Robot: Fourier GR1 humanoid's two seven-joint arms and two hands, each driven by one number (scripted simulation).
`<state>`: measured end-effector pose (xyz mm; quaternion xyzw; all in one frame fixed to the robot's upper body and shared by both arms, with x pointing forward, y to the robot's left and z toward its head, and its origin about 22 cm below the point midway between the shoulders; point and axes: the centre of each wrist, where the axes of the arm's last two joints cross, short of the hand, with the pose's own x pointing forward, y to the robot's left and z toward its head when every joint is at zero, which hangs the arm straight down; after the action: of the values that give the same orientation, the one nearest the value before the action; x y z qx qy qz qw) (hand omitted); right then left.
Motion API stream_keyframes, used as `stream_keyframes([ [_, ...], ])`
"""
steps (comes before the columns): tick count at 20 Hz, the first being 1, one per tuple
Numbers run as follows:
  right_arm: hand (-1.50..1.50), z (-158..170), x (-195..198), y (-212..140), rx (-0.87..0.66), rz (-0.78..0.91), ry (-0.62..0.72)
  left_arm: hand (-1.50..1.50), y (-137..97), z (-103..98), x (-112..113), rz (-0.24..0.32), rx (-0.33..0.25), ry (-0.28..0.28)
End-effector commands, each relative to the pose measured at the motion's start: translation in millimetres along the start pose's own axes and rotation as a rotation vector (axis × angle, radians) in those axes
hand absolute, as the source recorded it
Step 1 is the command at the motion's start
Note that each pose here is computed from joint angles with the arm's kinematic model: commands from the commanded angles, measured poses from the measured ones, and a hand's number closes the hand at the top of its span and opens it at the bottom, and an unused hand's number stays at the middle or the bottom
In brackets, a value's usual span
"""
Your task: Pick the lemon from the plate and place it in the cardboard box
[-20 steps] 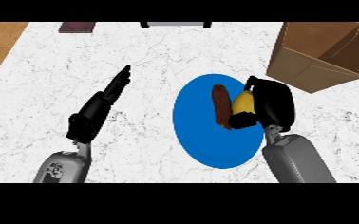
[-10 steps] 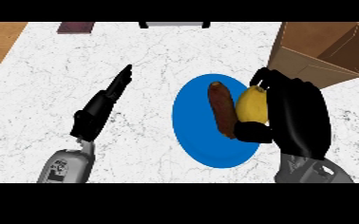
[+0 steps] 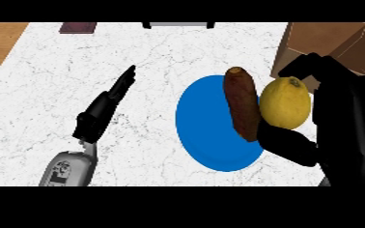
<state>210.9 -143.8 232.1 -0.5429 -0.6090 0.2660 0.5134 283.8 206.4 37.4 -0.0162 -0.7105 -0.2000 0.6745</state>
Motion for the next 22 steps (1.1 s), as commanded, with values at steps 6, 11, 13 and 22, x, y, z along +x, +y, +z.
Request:
stream_keyframes([
  [6,1.50,-48,-2,-27,-0.072,0.011,0.145,0.00,-8,8,-6,-0.014,-0.005,-0.003],
  [11,1.50,-80,-40,-35,-0.098,-0.029,0.154,0.00,1,14,5,0.005,0.000,0.010],
  [13,1.50,-102,-41,-33,-0.087,-0.036,0.161,0.00,6,-7,-8,0.016,0.004,0.010],
  [22,1.50,-154,-43,4,-0.096,-0.005,0.210,0.00,0,-1,14,0.008,-0.010,0.009],
])
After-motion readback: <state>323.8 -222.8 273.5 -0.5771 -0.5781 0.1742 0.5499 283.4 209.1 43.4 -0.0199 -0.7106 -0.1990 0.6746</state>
